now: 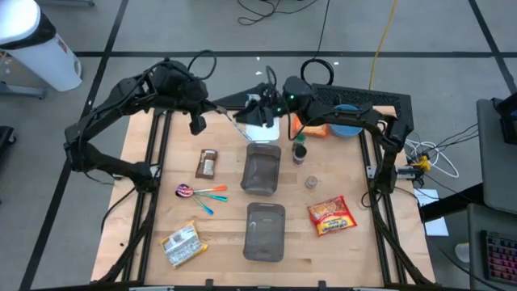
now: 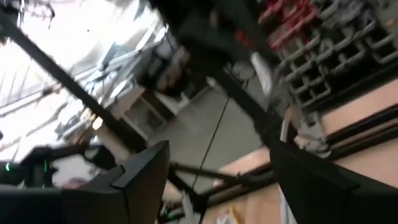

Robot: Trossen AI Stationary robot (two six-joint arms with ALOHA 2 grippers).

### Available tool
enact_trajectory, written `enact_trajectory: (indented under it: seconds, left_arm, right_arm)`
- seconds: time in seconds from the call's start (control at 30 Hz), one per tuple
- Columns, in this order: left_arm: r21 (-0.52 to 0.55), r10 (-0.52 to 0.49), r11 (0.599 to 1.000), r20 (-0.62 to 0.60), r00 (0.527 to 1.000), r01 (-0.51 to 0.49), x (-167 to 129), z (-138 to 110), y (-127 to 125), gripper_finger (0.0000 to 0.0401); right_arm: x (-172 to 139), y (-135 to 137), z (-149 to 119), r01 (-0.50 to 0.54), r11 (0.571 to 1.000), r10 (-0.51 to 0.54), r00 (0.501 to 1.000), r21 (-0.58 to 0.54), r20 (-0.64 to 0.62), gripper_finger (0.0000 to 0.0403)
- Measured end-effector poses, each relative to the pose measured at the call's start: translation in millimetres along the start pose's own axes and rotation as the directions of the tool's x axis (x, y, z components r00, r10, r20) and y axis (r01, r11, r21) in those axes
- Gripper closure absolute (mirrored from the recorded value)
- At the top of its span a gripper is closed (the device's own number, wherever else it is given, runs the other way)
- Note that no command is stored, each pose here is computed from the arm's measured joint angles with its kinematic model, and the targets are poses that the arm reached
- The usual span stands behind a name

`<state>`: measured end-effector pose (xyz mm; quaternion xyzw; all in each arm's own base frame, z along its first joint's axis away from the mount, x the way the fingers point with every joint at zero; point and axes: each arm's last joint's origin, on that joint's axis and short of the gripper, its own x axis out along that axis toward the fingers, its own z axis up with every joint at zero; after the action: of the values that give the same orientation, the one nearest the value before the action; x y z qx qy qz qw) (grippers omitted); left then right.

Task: Pick & Place Food Item
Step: Put the blue patterned spoon into the bottom black bin

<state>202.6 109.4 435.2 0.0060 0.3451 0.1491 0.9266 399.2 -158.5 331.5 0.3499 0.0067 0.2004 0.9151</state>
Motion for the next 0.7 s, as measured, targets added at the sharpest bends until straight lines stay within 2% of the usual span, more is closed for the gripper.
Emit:
enact_trajectory:
  seconds: [0.17, 0.4, 0.5, 0.7]
  left_arm:
    - [0.010, -0.021, 1.000, -0.001, 1.000, 0.021, -3, 9, -5, 0.0398]
    - [0.010, -0.057, 0.998, -0.086, 0.995, 0.058, 14, 13, -9, 0.0397]
    - [0.010, -0.074, 0.997, -0.128, 0.989, 0.076, 20, 13, -11, 0.0398]
    - [0.004, -0.092, 0.996, -0.194, 0.977, 0.095, 29, 9, -12, 0.0398]
  right_arm:
    - [10, 5, -11, -0.011, 0.999, 0.009, 0.999, -0.037, -0.045, 0.0130]
    - [18, 6, -20, 0.056, 0.996, -0.059, 0.998, -0.073, -0.035, 0.0152]
    - [18, 7, -17, 0.059, 0.992, -0.060, 0.998, -0.116, -0.004, 0.0158]
    - [11, 13, 0, 0.010, 0.987, 0.010, 0.992, -0.163, 0.122, 0.0160]
